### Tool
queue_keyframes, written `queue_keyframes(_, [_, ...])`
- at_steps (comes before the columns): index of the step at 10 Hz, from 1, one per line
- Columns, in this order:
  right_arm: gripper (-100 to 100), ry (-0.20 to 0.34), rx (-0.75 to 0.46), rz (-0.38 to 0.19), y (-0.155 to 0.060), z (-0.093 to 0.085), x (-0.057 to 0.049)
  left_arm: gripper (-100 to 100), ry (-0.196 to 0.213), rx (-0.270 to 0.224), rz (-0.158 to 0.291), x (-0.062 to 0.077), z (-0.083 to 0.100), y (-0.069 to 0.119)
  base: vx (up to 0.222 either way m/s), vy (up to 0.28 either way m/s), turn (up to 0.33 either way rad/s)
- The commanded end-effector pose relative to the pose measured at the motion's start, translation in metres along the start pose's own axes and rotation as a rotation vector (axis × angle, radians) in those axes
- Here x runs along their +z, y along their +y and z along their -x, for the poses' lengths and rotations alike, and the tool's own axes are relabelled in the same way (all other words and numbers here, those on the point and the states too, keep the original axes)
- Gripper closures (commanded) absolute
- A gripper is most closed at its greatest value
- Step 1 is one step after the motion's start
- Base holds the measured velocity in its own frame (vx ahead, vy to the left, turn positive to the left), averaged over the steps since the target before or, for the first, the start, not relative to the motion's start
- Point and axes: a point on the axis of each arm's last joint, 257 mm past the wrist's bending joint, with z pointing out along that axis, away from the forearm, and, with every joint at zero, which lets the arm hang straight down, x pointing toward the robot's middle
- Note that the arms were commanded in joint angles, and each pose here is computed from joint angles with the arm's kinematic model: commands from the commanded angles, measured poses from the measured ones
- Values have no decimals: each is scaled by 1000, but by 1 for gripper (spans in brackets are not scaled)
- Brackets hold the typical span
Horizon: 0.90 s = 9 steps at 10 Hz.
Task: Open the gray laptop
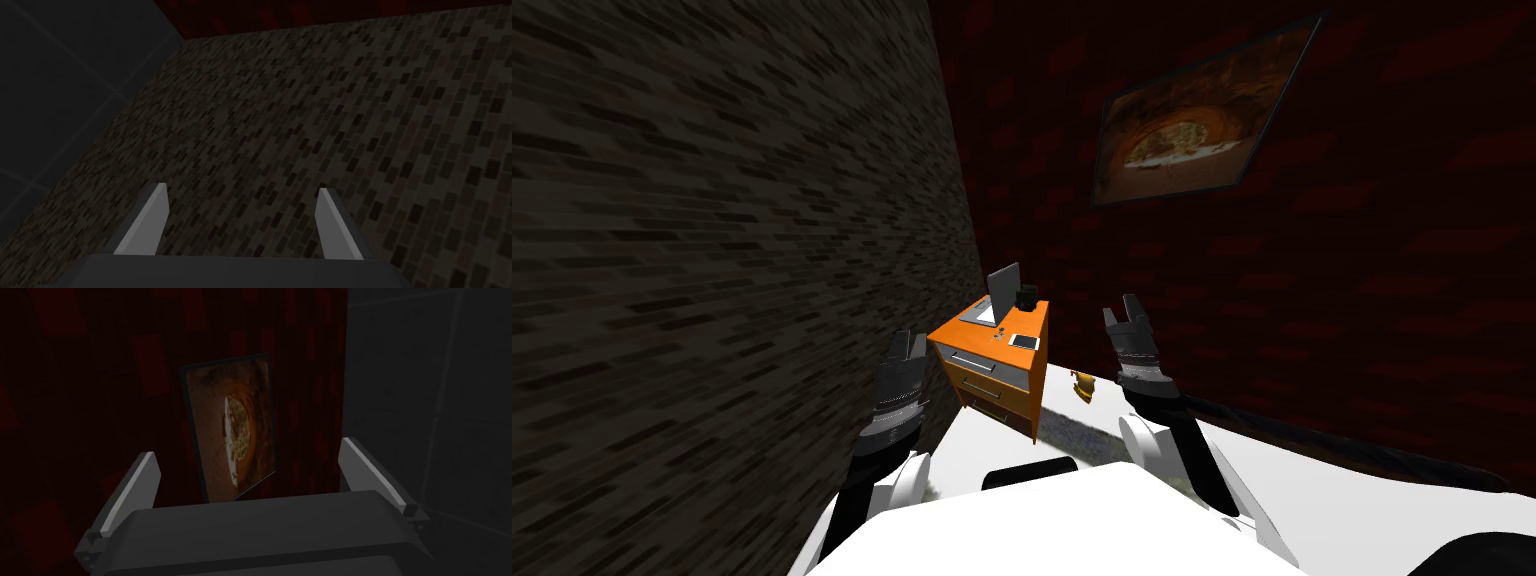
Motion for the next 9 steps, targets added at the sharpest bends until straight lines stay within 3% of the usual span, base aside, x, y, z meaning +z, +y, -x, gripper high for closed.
queue_keyframes(1, [0,0,0,0,0,0,0,0,0,0,0,0,0,0,0,0,0])
queue_keyframes(9, [0,0,0,0,0,0,0,0,0,0,0,0,0,0,0,0,0])
